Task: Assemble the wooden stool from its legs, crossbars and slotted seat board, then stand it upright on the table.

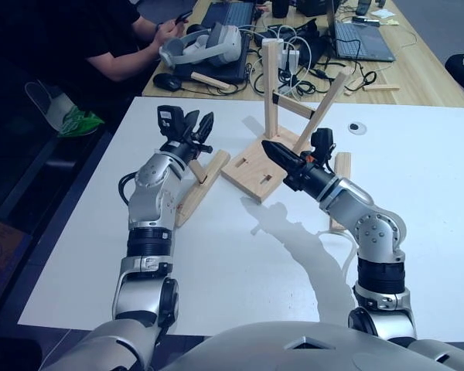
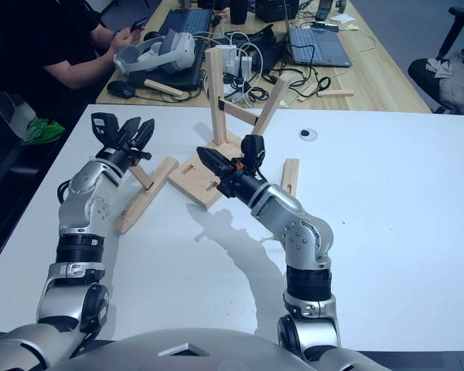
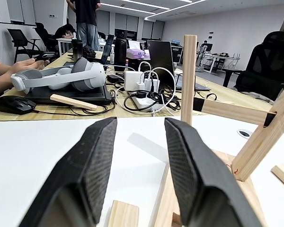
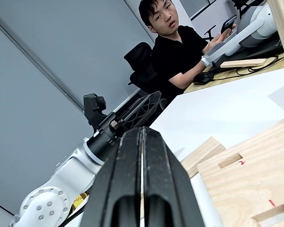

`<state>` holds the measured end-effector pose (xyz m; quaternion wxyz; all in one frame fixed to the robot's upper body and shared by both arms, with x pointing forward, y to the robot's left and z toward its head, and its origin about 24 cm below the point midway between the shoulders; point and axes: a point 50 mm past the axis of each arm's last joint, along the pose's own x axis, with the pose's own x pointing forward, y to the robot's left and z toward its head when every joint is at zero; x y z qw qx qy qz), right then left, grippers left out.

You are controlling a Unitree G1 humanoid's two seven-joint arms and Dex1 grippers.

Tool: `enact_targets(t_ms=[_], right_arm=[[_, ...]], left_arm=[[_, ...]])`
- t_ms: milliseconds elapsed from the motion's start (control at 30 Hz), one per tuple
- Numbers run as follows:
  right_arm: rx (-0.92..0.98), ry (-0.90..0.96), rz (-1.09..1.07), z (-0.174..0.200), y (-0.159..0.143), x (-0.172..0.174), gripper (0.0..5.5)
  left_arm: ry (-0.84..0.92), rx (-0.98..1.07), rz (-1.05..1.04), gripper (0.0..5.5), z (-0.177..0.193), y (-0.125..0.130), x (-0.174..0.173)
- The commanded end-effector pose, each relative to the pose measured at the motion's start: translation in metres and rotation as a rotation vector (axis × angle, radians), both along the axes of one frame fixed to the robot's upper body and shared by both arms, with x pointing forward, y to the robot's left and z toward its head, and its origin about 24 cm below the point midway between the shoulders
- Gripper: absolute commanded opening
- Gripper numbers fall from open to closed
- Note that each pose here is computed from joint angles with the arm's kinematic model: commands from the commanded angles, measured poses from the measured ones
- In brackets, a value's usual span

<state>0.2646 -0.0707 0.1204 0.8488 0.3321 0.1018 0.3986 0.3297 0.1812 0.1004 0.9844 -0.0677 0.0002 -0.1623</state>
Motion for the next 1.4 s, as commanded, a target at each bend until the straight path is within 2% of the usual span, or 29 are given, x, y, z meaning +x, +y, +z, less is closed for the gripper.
enact_targets(t_ms=[33,167,233,300,400,467,567,700,833,967,1033,1133,1200,1300,1400], right_arm=[[-0.006,0.008,-0.025,-0.003,-0.006,0.001,0.0],[-0.001,0.006,-0.023,-0.002,-0.003,0.002,0.0],[0.001,0.004,-0.022,-0.002,-0.002,0.002,0.0],[0.002,0.002,-0.017,-0.002,-0.001,0.003,0.0],[0.004,-0.001,-0.012,-0.001,0.0,0.003,0.0],[0.002,0.0,-0.011,-0.001,-0.001,0.002,0.0],[0.001,0.002,-0.007,-0.002,-0.001,0.001,0.0],[0.002,0.006,-0.01,-0.002,-0.001,0.0,0.0],[0.003,0.006,-0.009,-0.002,0.0,0.0,0.0],[0.002,0.006,-0.015,-0.002,-0.001,0.002,0.0],[0.003,0.005,-0.02,-0.002,-0.001,0.003,0.0],[0.007,0.004,-0.023,-0.002,0.0,0.004,0.0],[0.009,0.004,-0.025,-0.002,0.0,0.004,0.0],[0.02,0.012,-0.038,-0.003,-0.003,0.003,0.0],[0.022,0.016,-0.049,-0.004,-0.005,0.004,0.0]], left_arm=[[-0.043,-0.086,-0.002,1.84,0.032,-0.007,0.0],[-0.247,-0.12,0.032,1.84,0.113,-0.005,0.01],[-0.229,-0.095,0.041,1.84,0.117,-0.004,0.017],[-0.139,-0.054,0.042,1.84,0.092,-0.004,0.021],[0.105,0.023,0.018,1.84,0.008,-0.014,0.011],[0.228,0.047,0.019,1.84,-0.033,-0.019,0.0],[0.243,0.028,0.05,1.84,-0.041,-0.018,0.0],[0.175,-0.008,0.06,1.84,-0.021,-0.016,0.01],[0.071,-0.103,0.055,1.84,0.024,-0.017,0.019],[-0.106,-0.251,0.117,1.84,0.108,0.008,0.028],[-0.106,-0.234,0.18,1.84,0.118,0.028,0.029],[0.033,-0.106,0.315,1.84,0.086,0.062,0.024],[0.138,-0.018,0.33,1.84,0.056,0.068,0.016],[0.262,0.043,0.233,1.84,0.015,0.047,0.0],[0.273,0.079,0.087,1.84,0.004,0.013,-0.012]])
